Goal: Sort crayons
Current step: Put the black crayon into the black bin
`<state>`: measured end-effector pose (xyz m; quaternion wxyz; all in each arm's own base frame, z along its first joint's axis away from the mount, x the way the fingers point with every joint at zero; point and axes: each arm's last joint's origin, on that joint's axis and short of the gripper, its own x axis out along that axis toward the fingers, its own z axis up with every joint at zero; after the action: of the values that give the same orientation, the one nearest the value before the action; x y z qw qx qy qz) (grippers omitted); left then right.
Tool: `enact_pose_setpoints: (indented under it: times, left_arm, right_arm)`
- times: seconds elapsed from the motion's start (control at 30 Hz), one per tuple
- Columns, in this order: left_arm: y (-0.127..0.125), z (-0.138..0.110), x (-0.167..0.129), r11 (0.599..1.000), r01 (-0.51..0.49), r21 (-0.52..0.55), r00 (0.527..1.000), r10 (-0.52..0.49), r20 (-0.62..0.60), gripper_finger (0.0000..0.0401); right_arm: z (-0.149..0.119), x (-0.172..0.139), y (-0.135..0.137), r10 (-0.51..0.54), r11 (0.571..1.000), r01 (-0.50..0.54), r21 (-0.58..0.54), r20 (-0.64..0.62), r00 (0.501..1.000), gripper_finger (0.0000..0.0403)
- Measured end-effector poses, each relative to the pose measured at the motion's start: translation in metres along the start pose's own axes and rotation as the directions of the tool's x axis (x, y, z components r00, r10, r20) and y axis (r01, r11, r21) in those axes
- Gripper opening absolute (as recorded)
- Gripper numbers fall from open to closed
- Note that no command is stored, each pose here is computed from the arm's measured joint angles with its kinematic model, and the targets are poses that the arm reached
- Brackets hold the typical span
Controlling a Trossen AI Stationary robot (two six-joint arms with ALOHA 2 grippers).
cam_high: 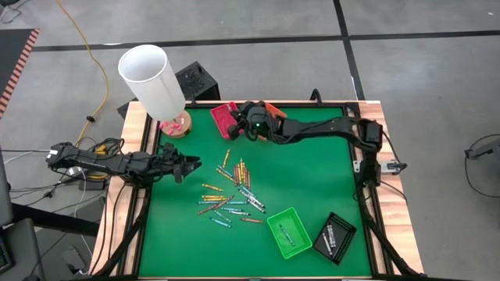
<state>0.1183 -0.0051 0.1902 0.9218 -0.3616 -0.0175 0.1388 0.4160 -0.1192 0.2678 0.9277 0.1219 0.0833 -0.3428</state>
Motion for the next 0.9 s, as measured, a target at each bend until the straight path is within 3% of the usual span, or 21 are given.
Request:
enact_pose_setpoints:
  times: [0.2, 0.47, 0.9]
  left_arm:
    - [0.000, 0.000, 0.000, 1.000, -0.003, -0.005, 1.000, 0.003, 0.001, 0.0215]
    - [0.001, 0.000, 0.000, 1.000, -0.023, -0.001, 1.000, 0.023, 0.018, 0.0215]
    - [0.001, 0.000, 0.000, 1.000, -0.018, -0.003, 1.000, 0.018, 0.012, 0.0215]
  right_arm:
    - [-0.009, 0.021, -0.001, -0.011, 1.000, 0.010, 0.009, 0.031, 0.999, 0.0001]
    - [-0.036, 0.056, -0.002, -0.040, 0.998, 0.039, -0.041, -0.028, 0.999, 0.0001]
    - [-0.047, 0.095, -0.004, -0.082, 0.995, 0.077, -0.056, -0.089, 0.993, 0.0001]
